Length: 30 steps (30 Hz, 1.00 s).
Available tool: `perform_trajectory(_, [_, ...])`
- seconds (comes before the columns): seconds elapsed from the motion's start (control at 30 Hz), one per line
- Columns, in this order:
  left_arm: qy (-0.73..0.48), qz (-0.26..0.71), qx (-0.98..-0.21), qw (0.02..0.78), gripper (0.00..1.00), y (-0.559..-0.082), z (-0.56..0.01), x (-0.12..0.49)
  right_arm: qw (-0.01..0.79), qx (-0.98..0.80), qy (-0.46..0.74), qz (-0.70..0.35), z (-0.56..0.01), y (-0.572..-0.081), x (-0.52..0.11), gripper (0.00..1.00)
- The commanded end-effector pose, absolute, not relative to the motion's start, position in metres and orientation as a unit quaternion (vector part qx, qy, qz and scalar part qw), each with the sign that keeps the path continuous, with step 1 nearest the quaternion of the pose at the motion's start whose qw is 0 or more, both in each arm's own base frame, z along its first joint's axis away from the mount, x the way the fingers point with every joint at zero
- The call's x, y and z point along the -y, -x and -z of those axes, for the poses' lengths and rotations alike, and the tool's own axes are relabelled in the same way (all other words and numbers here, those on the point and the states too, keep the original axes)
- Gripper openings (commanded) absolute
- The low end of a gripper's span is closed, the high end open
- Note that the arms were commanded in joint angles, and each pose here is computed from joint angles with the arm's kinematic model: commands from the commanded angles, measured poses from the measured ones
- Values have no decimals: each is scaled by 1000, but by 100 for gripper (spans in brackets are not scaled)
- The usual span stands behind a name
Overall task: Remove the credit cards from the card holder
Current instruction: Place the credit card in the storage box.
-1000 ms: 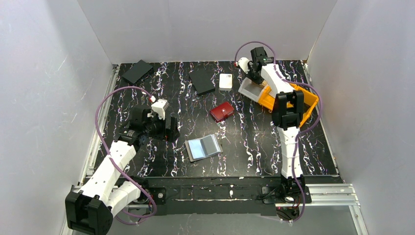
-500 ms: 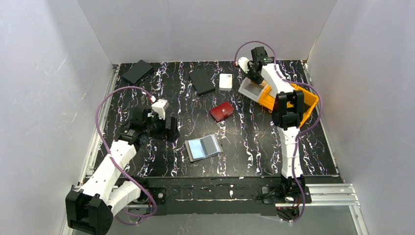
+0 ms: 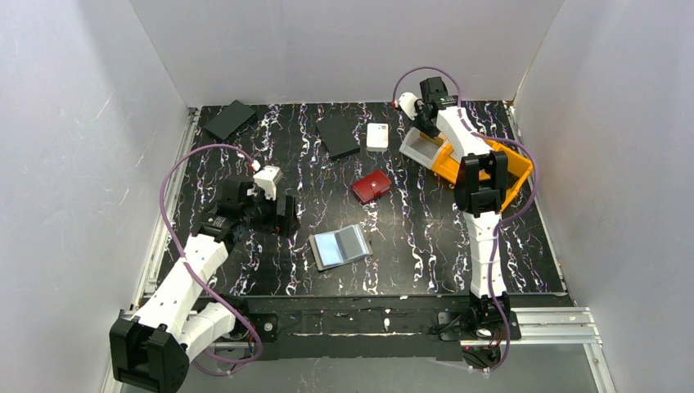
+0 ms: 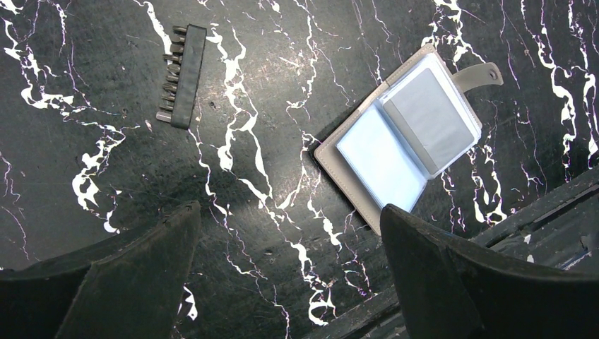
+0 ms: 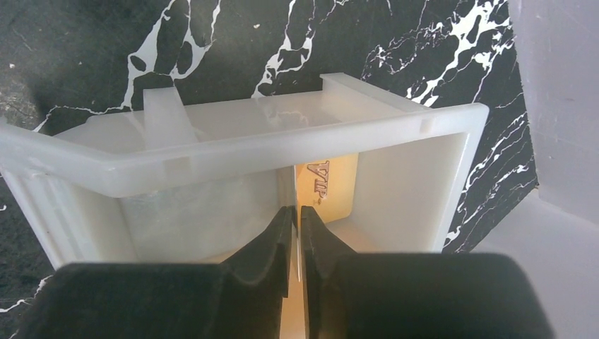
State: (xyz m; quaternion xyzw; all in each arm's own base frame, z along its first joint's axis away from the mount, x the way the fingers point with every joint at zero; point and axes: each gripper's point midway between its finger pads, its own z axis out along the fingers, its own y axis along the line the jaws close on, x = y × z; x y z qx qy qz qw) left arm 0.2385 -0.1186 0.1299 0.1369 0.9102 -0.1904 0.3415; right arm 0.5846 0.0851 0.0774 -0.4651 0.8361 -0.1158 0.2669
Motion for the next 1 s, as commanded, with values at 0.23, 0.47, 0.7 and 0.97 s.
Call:
perform_trajectory(0.23, [-142, 184, -911, 340, 98, -238, -133, 116, 296, -830, 450, 147, -90, -603, -77, 29])
perform_trajectory(0.47, [-142, 184, -911, 340, 98, -238, -134, 116, 314, -833, 409, 198, -102, -617, -62, 38])
perform_trajectory(0.7, [-141, 185, -911, 339, 98, -238, -134, 116, 331, -835, 381, 220, -117, -620, -55, 39])
perform_trajectory(0.97, [-139, 199, -906, 348, 98, -238, -139, 121, 344, -839, 377, 186, -136, -606, -64, 39])
